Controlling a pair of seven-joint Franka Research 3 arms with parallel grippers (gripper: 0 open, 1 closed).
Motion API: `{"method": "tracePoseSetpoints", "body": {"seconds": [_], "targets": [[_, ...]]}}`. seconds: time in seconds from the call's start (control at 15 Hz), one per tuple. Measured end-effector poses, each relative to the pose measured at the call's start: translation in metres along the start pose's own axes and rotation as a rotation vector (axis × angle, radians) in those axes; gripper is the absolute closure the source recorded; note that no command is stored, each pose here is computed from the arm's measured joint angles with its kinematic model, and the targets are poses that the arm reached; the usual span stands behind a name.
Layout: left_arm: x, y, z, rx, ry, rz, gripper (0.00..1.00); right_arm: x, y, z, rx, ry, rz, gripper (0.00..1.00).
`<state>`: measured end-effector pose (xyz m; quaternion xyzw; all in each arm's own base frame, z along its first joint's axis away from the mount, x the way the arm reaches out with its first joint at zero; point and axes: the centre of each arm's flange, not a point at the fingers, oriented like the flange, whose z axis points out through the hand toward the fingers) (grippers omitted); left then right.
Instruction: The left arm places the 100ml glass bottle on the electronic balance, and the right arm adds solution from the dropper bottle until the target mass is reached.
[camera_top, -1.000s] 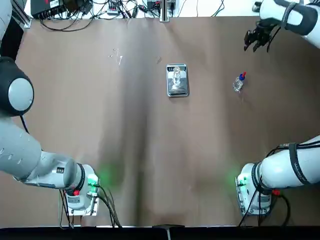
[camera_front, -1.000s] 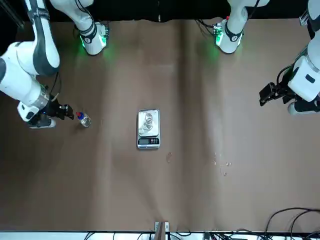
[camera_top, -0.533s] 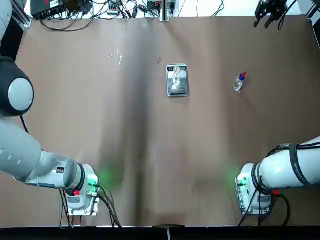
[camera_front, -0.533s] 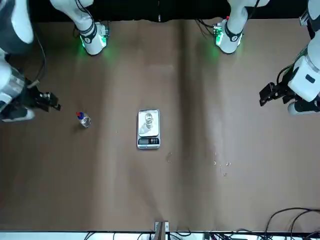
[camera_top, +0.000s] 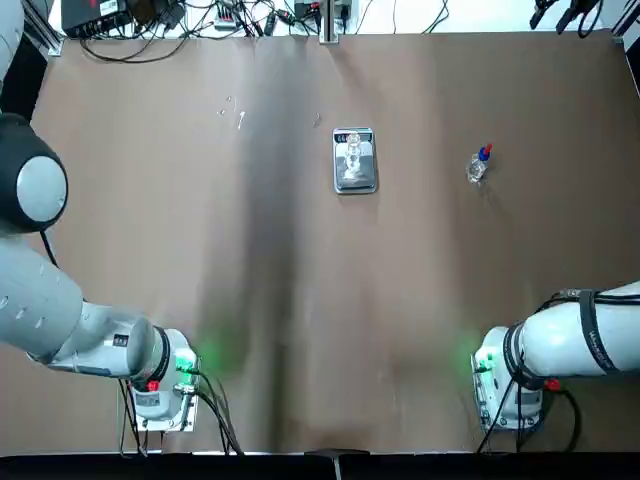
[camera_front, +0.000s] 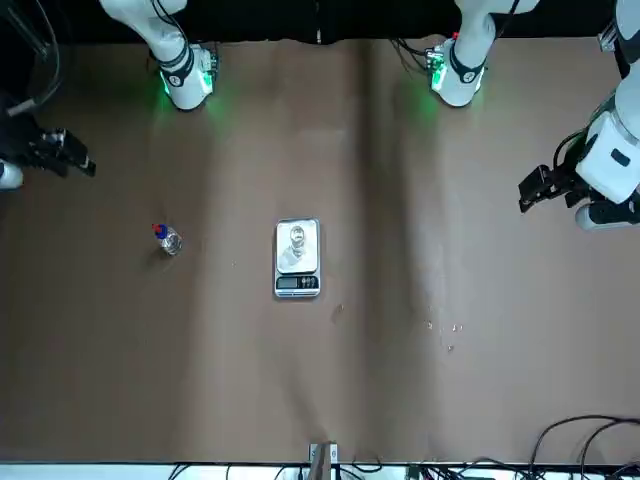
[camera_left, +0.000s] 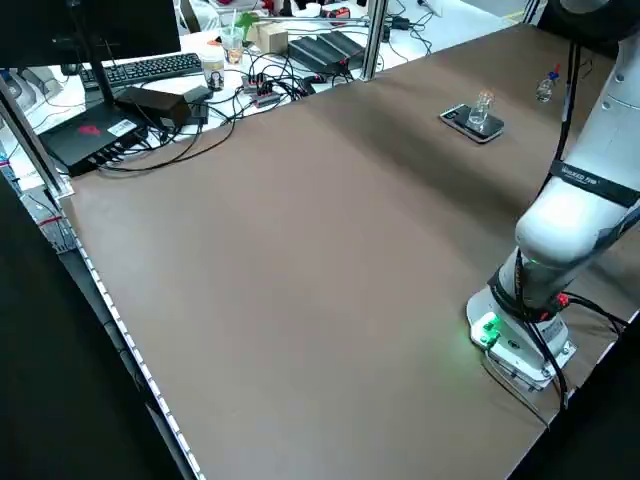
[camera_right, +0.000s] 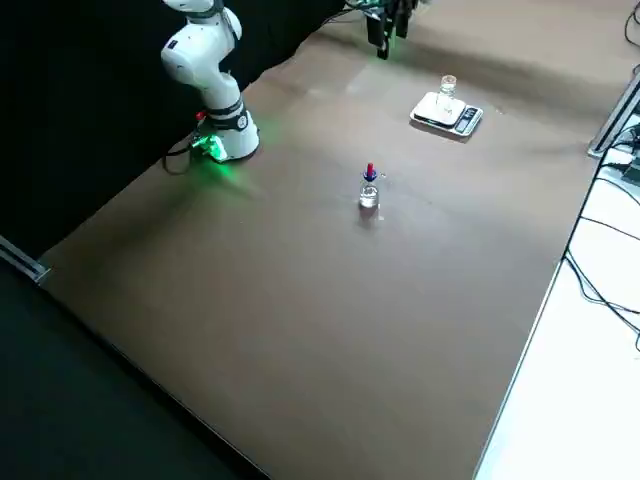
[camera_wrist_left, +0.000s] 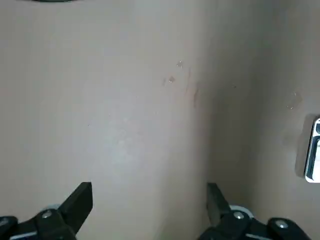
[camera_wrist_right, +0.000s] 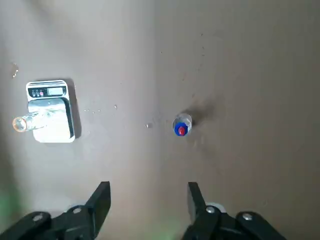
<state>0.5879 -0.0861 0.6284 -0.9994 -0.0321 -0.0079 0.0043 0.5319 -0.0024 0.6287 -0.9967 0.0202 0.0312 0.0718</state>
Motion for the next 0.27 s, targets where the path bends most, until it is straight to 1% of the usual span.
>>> {"method": "tracePoseSetpoints", "body": {"seconds": [0.27], "targets": [[0.0, 0.0, 0.0, 0.0, 0.0, 0.0, 0.0, -0.018, -0.006, -0.022, -0.029, 0.033, -0.002, 0.26]]}}
